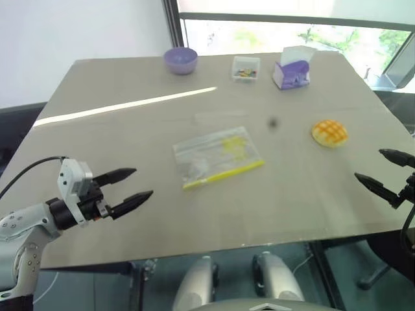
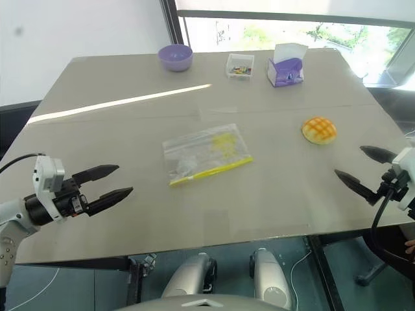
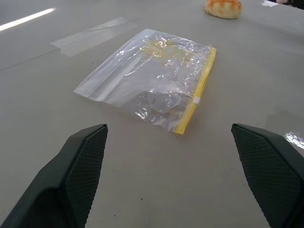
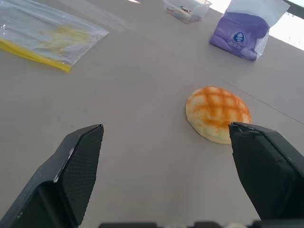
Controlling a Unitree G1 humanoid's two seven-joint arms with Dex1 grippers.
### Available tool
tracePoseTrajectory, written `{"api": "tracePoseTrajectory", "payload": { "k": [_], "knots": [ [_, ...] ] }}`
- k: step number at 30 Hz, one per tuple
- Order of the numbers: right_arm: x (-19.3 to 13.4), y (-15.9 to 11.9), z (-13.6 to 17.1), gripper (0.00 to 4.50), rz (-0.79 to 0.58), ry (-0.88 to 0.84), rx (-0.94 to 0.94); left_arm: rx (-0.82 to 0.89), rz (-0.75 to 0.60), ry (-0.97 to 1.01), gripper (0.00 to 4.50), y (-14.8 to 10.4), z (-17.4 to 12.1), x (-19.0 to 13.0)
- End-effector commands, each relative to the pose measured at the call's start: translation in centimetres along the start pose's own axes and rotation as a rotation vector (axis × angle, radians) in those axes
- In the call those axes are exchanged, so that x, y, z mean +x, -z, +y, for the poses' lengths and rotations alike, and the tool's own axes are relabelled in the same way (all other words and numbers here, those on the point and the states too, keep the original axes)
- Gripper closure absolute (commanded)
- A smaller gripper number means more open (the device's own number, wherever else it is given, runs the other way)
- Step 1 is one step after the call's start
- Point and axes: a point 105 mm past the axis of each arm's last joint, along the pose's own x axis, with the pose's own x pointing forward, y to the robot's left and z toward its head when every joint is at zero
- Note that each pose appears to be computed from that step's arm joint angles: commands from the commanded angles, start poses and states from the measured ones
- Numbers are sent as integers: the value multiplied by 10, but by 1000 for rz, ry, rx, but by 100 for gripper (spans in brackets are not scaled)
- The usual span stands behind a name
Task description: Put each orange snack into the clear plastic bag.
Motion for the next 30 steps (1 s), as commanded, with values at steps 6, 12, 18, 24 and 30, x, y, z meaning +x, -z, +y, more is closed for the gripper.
{"api": "tracePoseTrajectory", "payload": {
  "k": [6,12,18,24,30],
  "knots": [
    [7,-24,9,0,-80,-18,-39,96,-25,51,8,-15,0,22],
    [27,-25,26,0,-113,-57,-47,190,74,87,8,-7,-14,39],
    [58,-36,69,0,-174,-213,-50,614,180,85,8,-4,-21,68],
    [66,-36,79,0,-169,-211,-95,756,209,77,8,13,-25,93],
    [67,-37,79,0,-179,-194,-103,888,261,-6,8,28,-21,103]
  ]
}}
